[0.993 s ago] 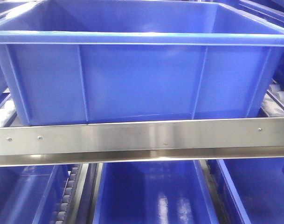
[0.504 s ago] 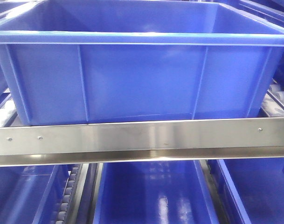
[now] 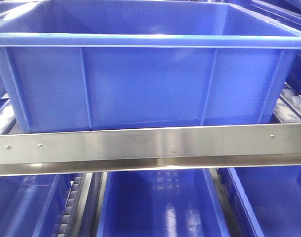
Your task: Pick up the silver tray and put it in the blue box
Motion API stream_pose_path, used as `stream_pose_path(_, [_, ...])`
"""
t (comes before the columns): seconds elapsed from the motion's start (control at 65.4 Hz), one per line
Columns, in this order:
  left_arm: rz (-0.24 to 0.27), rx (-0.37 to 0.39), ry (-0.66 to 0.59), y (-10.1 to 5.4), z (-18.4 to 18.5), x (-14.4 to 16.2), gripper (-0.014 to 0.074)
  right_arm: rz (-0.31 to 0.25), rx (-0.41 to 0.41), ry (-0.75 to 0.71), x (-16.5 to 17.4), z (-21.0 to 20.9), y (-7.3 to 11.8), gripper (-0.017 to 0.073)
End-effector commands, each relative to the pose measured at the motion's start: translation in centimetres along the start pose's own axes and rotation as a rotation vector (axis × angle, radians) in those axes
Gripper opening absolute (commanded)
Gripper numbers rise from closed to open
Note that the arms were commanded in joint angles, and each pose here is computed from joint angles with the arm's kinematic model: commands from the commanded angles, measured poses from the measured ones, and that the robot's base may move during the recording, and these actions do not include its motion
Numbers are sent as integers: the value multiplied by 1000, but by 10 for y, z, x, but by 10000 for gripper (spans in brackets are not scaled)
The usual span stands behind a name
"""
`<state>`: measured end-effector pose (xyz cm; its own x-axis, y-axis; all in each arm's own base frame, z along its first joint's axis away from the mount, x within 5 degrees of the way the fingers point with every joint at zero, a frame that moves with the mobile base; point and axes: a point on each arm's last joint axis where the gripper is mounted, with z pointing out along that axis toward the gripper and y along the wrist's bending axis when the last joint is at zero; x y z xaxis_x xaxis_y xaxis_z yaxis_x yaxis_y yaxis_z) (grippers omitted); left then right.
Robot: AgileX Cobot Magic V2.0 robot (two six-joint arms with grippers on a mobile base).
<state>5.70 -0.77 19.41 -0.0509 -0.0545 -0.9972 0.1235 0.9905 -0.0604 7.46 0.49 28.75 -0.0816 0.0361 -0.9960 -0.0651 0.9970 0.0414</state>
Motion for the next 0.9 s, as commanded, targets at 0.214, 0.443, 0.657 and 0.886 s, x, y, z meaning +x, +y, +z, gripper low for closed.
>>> stream_pose_path(0.214, [2, -2, -83, 0, 0, -9, -105, -4, 56, -158, 64, -10, -6, 49])
stream_pose_path(0.443, [2, -2, -81, 0, 0, -9, -105, -6, 57, -201, 82, -14, -7, 49])
stream_pose_path(0.657, [2, -2, -81, 0, 0, -9, -105, -6, 56, -212, 81, -14, -7, 49])
stream_pose_path(0.886, [2, -2, -81, 0, 0, -9, -105, -6, 56, -212, 81, -14, -7, 49])
